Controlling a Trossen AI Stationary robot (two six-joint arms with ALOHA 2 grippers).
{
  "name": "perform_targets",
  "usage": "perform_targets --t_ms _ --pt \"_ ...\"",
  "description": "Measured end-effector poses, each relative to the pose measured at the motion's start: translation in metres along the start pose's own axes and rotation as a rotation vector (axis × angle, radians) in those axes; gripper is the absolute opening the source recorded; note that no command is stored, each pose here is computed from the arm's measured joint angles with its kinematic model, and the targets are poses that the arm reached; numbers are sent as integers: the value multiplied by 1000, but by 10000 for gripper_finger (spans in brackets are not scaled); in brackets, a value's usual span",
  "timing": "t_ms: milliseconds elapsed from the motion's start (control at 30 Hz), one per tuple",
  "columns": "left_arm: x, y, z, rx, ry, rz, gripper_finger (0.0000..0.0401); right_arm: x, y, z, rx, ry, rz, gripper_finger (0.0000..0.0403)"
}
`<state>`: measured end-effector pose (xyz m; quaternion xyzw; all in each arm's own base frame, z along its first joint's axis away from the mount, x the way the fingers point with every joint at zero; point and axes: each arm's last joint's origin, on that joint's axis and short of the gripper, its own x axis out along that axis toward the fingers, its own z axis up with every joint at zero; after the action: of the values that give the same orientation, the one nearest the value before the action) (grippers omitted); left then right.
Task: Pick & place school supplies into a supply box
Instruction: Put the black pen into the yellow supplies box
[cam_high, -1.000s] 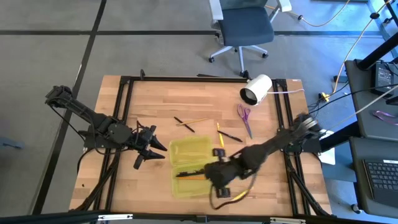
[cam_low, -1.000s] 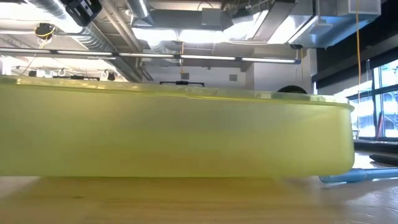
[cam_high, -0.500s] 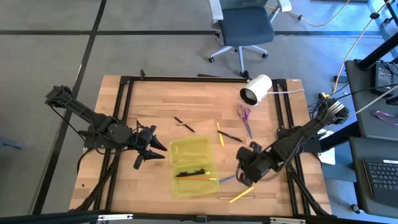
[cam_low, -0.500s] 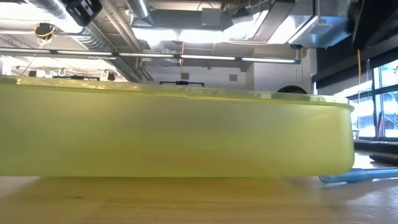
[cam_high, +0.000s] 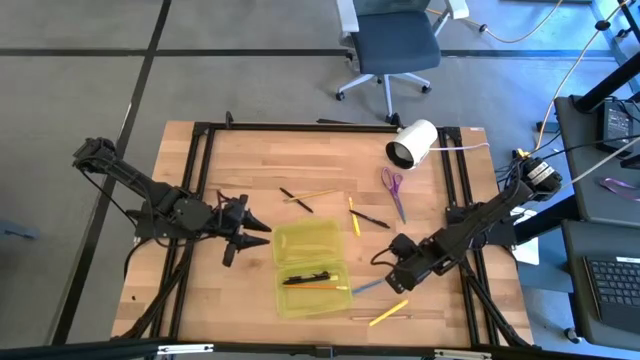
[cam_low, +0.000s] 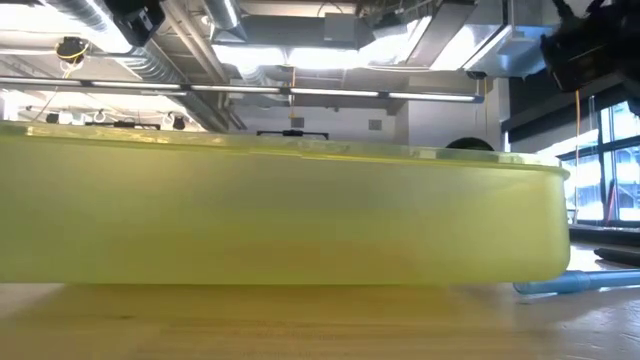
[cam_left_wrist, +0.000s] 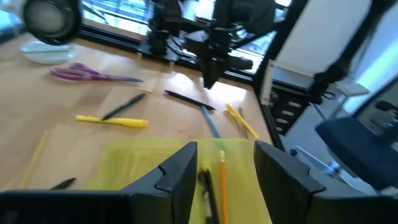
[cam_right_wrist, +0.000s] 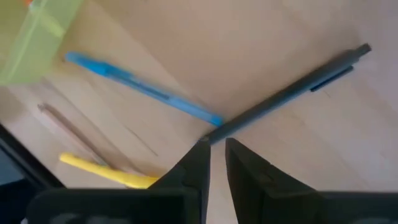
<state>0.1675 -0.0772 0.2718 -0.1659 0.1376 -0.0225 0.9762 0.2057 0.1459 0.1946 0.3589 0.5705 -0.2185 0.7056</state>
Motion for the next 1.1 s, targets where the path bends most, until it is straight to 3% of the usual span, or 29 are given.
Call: perform_targets --t_ms 233,433,700,867,1100 --pt "0 1 0 0 -15 31 152 0 -10 7 126 -35 -100 72" --pt "0 1 0 -3 -15 31 151 -1 -21 11 177 -43 -208 144" --pt "0 1 0 -2 -15 31 153 0 -18 16 201 -91 -165 232" --pt "0 1 0 -1 -15 32 150 3 -16 18 252 -127 -157 242" --pt "0 1 0 -2 -15 32 154 14 -15 19 328 -170 -202 219"
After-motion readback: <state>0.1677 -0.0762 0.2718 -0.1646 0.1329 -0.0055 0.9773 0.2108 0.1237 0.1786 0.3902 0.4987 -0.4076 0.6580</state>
